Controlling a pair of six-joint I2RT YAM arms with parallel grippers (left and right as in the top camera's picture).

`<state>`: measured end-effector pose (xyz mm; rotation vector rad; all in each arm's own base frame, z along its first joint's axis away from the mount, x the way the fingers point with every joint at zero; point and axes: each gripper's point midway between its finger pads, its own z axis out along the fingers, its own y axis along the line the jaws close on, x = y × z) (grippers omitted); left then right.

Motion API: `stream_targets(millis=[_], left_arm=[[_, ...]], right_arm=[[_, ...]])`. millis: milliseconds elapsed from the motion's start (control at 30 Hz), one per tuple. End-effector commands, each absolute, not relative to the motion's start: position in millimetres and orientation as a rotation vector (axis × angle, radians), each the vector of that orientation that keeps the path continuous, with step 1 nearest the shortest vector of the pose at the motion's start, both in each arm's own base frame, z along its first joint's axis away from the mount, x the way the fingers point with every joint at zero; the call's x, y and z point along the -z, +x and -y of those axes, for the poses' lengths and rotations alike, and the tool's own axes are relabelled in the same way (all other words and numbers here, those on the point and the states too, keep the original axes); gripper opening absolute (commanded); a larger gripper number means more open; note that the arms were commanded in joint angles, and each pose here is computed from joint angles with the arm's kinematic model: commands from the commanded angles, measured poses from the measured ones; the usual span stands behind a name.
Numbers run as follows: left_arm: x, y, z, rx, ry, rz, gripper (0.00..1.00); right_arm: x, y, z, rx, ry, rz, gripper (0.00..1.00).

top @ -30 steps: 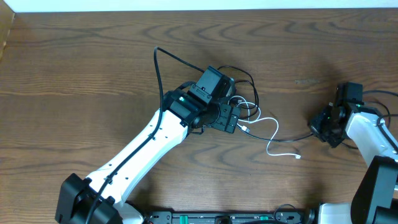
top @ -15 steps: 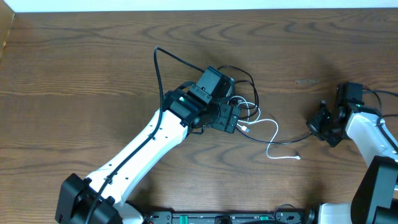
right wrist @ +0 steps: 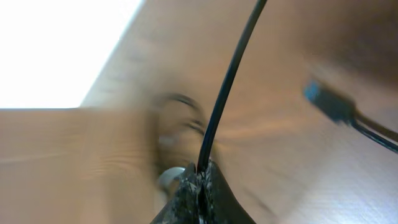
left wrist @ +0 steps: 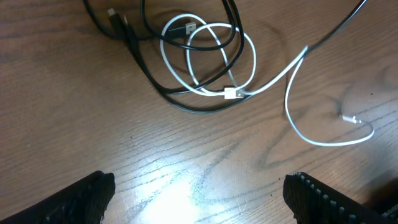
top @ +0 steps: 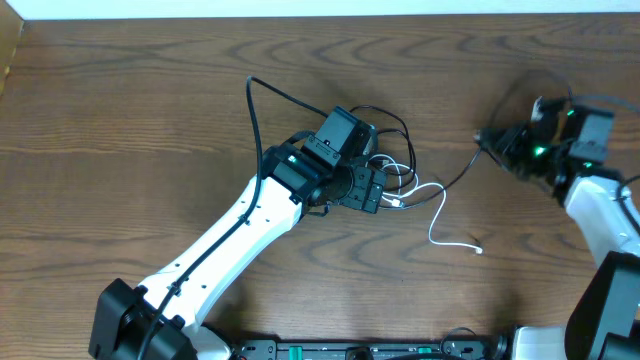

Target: Untangle cables

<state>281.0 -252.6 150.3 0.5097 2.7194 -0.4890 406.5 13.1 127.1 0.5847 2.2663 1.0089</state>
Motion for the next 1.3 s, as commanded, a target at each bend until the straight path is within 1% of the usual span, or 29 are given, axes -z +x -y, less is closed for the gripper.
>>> stream_targets(millis=[0,133,267,367,467,633,767,933,1100,1200,1267], left_arm=[[-146,281,251,0.471,0.502,-2.734,0.92],[-145,281,251,0.47,0.502,-2.734,0.92],[-145,281,251,0.47,0.502,-2.734,0.92],[-145,281,251,0.47,0.502,-2.734,0.92],[-145,281,251,0.47,0.502,-2.734,0.92],[-145,280,250,0.468,0.503,-2.738,0.92],[-145,280,250,0.468,0.503,-2.738,0.92],[-145,280,250,0.466,0.503,-2.74,0.92],[-145,279,250,0.466,0.503,-2.741,0.92],[-145,279,250,0.466,0.503,-2.741,0.92],[-145,279,250,0.466,0.503,-2.742,0.92]], right_arm=[[-217,418,-16,-1.198,0.394,-2.075,0.01],[-279,429,5,-1.112,0.333,-1.956,0.01],[-328,429,21,-1.044,0.288,-1.872,0.01],[-354,425,39,-0.966,0.341,-1.848,0.01],[-366,423,57,-0.843,0.392,-1.84,0.01],[-372,415,93,-0.595,0.505,-1.876,0.01],[-364,398,131,-0.295,0.635,-1.945,0.01],[-356,354,190,0.16,0.904,-1.966,0.01],[-369,305,235,0.57,1.094,-1.879,0.01],[-370,304,236,0.583,1.101,-1.872,0.01],[-366,311,229,0.518,1.075,-1.899,0.01]])
